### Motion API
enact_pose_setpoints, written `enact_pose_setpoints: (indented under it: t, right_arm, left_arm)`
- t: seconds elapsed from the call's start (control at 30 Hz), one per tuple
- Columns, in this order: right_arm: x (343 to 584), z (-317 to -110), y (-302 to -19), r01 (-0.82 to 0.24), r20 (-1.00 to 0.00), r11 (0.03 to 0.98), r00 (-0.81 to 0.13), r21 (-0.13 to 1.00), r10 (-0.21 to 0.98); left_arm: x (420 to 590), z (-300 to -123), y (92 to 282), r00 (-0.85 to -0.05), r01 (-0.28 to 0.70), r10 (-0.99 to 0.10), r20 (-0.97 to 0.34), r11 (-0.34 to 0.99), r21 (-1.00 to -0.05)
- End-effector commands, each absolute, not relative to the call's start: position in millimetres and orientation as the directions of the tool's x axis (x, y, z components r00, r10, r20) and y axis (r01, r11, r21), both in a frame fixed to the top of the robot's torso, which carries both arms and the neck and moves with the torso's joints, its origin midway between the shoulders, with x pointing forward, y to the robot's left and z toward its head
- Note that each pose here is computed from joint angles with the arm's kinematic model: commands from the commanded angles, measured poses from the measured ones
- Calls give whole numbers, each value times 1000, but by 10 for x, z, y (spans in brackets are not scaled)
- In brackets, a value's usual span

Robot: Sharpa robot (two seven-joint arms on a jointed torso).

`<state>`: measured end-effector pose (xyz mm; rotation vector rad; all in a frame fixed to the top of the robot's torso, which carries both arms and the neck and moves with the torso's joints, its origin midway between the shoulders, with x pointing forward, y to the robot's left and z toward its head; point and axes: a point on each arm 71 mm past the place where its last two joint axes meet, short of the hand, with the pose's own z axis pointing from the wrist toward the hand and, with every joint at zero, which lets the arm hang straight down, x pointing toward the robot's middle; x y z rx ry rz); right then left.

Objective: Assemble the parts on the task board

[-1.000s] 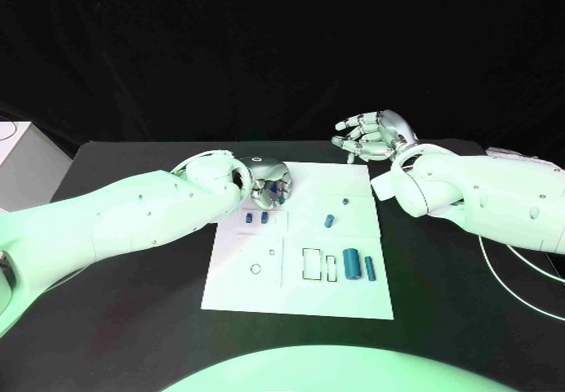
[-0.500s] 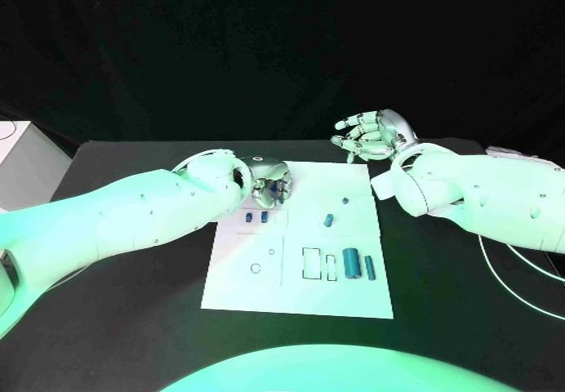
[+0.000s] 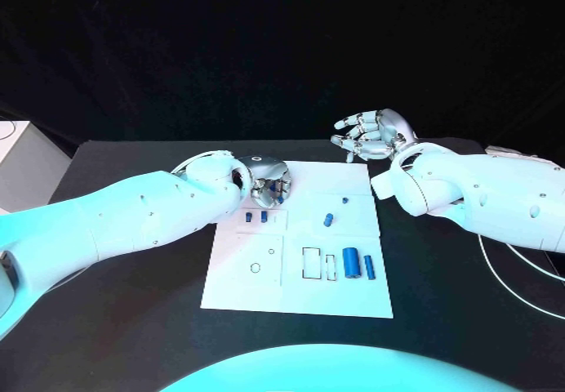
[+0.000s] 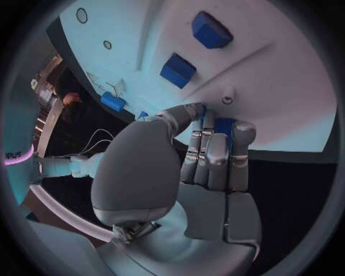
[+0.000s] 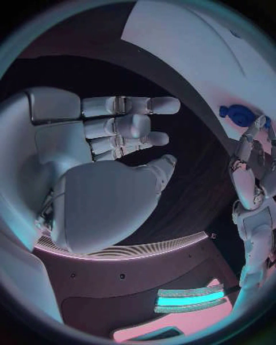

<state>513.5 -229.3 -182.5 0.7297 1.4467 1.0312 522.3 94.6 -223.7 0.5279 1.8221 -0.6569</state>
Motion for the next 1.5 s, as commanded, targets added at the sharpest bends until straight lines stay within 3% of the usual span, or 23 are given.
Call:
enact_pose_setpoints:
  t: [0.03, 0.3, 0.7, 1.13, 1.5]
  right_arm:
    - [5130, -1819, -2278, -133, -434, 416, -159, 899, 887]
    - [5131, -1821, -2278, -131, -434, 416, -161, 900, 887]
    - [5133, -1823, -2303, -129, -435, 418, -158, 899, 886]
    - [5138, -1829, -2311, -127, -436, 420, -157, 899, 886]
    - [5137, -1830, -2309, -128, -436, 420, -156, 899, 886]
  left_arm:
    - [5209, -2205, 939, -287, 658, 11, -958, 729, -188]
    - [5157, -2147, 1005, -274, 667, -45, -961, 710, -223]
    - [5062, -2019, 1288, -371, 616, -102, -923, 716, -327]
    - [5085, -2066, 1586, -421, 560, -52, -905, 771, -304]
    - [5147, -2086, 1637, -398, 554, -42, -916, 785, -277]
